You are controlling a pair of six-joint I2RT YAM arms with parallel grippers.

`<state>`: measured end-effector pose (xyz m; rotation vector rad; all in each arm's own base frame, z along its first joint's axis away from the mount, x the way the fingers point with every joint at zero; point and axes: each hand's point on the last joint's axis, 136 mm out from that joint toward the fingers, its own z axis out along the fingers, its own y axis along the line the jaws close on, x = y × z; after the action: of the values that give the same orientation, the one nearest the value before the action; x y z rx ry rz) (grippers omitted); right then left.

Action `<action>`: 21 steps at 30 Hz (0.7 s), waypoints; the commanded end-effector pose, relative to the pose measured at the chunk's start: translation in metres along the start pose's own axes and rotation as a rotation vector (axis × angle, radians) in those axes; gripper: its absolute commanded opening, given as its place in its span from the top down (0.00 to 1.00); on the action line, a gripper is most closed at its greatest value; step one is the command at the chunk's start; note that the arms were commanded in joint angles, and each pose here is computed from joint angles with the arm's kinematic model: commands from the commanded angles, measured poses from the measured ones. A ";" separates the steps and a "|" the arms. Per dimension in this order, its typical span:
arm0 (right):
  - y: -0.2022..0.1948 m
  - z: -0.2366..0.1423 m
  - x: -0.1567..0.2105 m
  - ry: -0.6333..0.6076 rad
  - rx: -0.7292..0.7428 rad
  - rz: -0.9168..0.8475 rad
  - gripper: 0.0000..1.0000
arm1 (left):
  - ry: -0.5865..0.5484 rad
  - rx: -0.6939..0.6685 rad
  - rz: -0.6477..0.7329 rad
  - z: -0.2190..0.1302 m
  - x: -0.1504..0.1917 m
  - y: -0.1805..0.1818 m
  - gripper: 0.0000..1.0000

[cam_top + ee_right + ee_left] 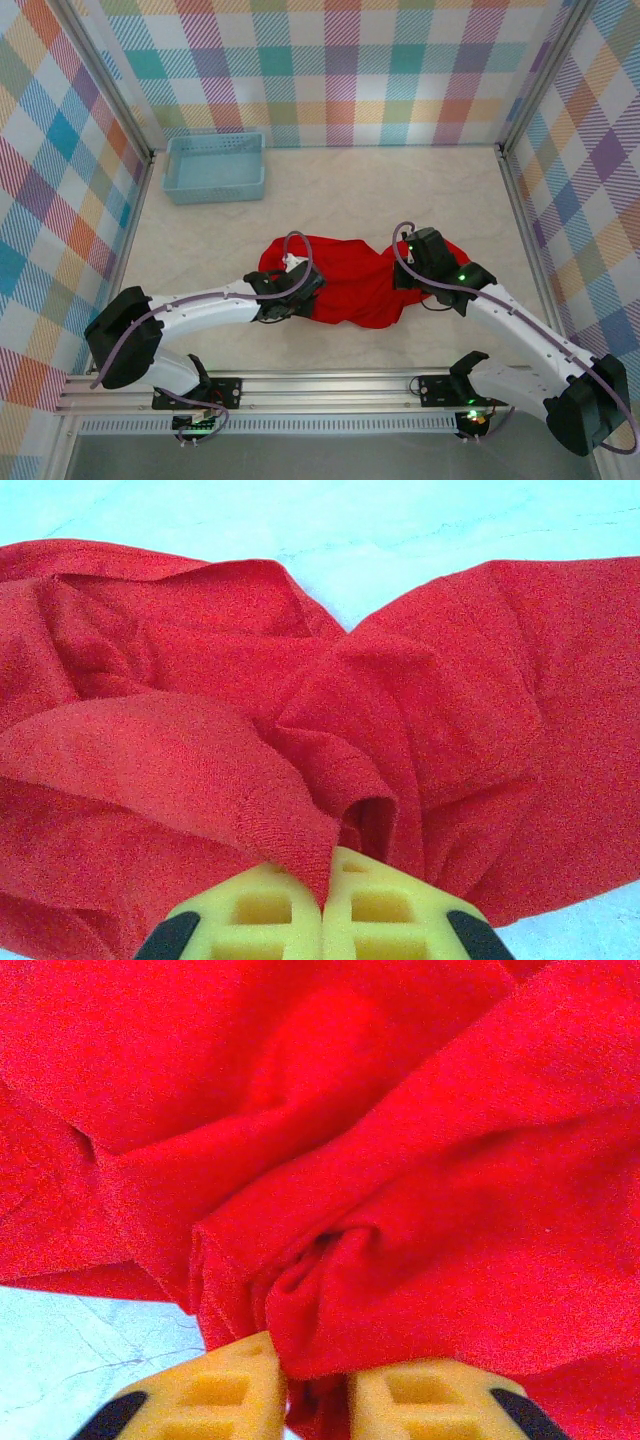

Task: Fold the inside-out t-shirt

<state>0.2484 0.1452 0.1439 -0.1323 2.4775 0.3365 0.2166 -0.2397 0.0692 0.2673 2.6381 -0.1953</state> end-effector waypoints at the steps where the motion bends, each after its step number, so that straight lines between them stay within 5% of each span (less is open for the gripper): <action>1: -0.003 0.001 0.002 -0.004 0.016 -0.012 1.00 | -0.012 0.026 0.014 -0.004 -0.005 -0.011 0.84; 12: -0.009 0.010 0.003 0.021 0.069 -0.004 1.00 | -0.080 0.048 0.027 -0.029 -0.009 -0.005 0.89; 21: -0.008 0.007 0.001 0.021 0.063 0.001 1.00 | -0.072 0.071 0.044 -0.027 -0.007 -0.009 0.80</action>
<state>0.2518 0.1399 0.1277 -0.1262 2.5225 0.2590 0.2122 -0.2409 0.1005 0.2918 2.5533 -0.2795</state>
